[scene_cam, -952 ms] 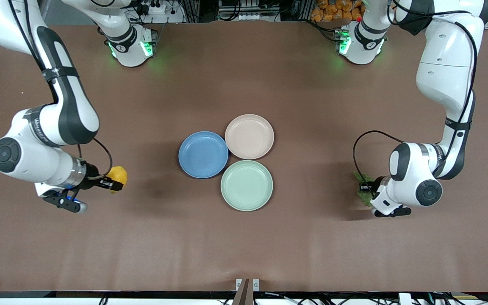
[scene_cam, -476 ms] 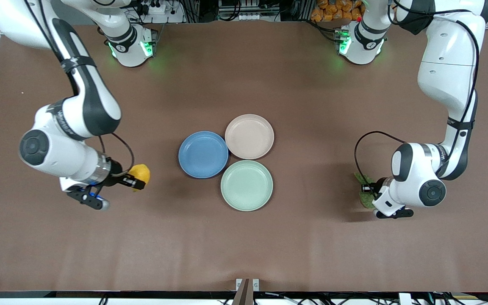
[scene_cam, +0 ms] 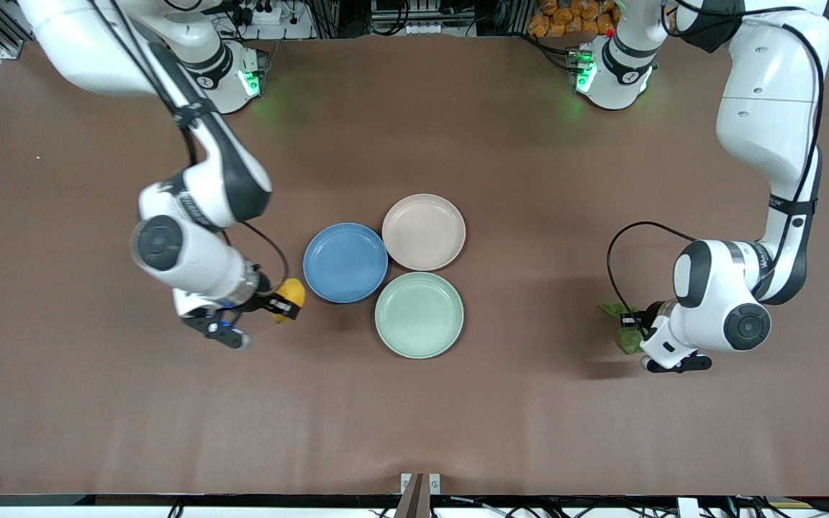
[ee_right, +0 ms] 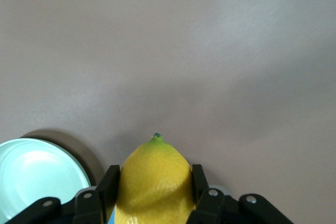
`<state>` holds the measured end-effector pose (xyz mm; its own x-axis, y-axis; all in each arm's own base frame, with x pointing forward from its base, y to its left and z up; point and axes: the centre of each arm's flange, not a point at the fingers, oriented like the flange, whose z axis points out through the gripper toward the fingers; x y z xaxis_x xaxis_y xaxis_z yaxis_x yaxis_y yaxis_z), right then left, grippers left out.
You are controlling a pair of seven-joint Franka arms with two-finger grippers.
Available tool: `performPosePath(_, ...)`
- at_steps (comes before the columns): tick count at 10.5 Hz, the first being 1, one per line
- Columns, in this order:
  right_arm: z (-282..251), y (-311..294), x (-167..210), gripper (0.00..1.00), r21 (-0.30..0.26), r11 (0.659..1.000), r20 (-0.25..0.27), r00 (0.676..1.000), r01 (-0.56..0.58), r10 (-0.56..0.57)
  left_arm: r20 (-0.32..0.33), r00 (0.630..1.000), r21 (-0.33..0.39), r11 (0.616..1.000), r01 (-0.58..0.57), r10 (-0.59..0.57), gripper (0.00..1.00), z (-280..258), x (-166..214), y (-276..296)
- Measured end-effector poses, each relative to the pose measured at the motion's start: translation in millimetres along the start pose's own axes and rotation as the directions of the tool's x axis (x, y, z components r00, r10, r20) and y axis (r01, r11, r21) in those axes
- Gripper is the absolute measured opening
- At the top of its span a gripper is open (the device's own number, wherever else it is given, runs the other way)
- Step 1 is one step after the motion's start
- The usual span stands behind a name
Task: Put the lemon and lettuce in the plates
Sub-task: 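Carry the lemon to the blue plate while the left gripper carries lettuce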
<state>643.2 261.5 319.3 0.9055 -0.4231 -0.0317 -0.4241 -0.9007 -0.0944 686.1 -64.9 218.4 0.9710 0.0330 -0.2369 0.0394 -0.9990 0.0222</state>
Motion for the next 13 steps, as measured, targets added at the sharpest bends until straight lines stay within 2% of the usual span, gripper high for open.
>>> performPosePath(1, 17, -10, -14, 0.60, -0.018, 1.000, -0.004, 1.000, 0.001, -0.001, 0.002, 1.000, -0.013, 1.000, -0.010, 0.010, 0.02, -18, -6, 10)
performPosePath(3, 48, -18, -39, 0.60, -0.005, 1.000, -0.003, 1.000, 0.001, -0.001, 0.010, 1.000, -0.053, 0.998, -0.017, 0.018, 0.02, -42, -18, 36)
performPosePath(5, 73, -20, -68, 0.60, -0.025, 1.000, -0.007, 1.000, 0.004, -0.005, 0.047, 0.999, -0.092, 0.996, 0.004, 0.001, 0.02, -57, -33, 67)
performPosePath(7, 90, -26, -95, 0.60, -0.061, 0.998, -0.012, 1.000, 0.006, -0.007, 0.102, 0.994, -0.139, 0.988, 0.061, -0.047, 0.02, -75, -54, 103)
performPosePath(10, 105, -33, -132, 0.60, -0.083, 0.996, 0.012, 1.000, 0.009, -0.008, 0.171, 0.977, -0.168, 0.973, 0.158, -0.130, 0.02, -86, -88, 179)
performPosePath(13, 114, -34, -155, 0.60, -0.101, 0.995, -0.003, 1.000, 0.008, -0.008, 0.276, 0.941, -0.237, 0.935, 0.264, -0.195, 0.02, -80, -104, 215)
